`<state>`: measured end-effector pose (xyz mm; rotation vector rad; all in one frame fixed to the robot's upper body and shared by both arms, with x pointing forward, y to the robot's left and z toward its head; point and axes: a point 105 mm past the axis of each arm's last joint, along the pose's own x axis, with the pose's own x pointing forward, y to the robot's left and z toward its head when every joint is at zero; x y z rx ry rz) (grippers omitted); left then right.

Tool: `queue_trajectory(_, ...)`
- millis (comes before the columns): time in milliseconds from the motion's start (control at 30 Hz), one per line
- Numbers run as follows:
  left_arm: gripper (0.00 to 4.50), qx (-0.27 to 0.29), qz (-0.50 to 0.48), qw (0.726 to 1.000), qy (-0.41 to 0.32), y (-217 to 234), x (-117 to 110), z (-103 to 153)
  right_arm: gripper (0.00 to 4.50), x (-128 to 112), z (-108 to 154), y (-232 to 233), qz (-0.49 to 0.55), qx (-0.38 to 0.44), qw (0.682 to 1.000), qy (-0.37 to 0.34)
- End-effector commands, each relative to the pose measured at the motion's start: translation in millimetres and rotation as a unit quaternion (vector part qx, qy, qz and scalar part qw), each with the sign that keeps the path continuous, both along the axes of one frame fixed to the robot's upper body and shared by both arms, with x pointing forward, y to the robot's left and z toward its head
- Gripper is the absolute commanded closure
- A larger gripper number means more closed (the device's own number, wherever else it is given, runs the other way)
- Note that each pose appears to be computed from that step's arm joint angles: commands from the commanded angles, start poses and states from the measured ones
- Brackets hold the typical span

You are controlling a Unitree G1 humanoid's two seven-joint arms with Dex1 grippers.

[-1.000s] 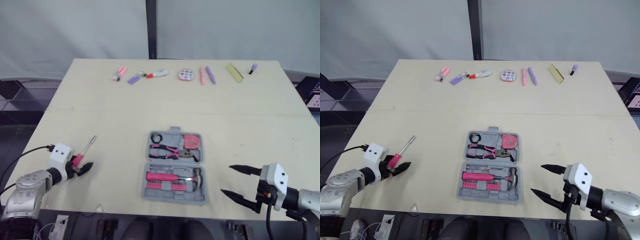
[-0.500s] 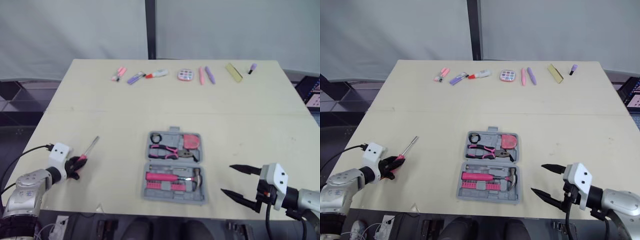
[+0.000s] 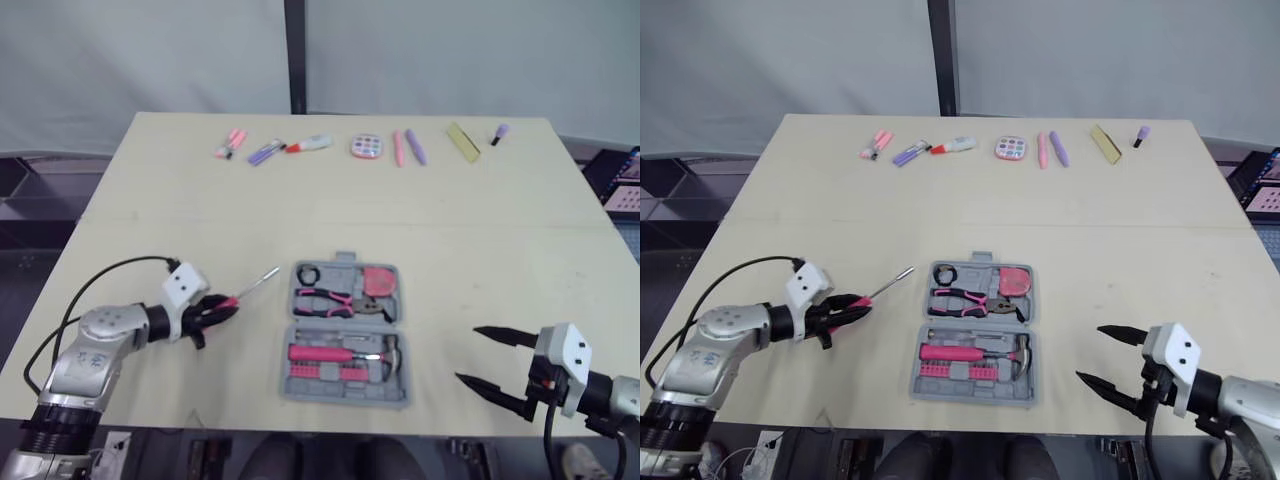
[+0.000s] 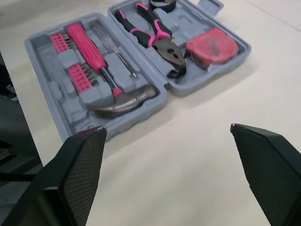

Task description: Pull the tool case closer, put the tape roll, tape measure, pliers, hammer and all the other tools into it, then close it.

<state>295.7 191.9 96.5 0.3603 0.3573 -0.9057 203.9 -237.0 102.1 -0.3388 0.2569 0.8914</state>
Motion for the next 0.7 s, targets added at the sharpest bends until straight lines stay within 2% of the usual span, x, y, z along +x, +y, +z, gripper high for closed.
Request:
queue_trajectory(33, 3.78, 0.01, -0.055, 0.998, -0.013, -17.3, -7.5, 11.6, 0.0, 0.3, 6.0, -1.0, 0.01, -0.007, 1.0, -0.014)
queue_trajectory(267, 3.78, 0.021, -0.165, 0.986, -0.007, -66.9, -17.1, 25.8, 0.0, 0.3, 1.9, -4.4, 0.018, -0.014, 1.0, -0.009)
queue_trajectory(700, 3.78, 0.027, -0.229, 0.972, 0.033, -110.8, -43.8, 26.5, 0.0, -5.8, -6.6, 5.2, 0.041, -0.01, 0.999, 0.014)
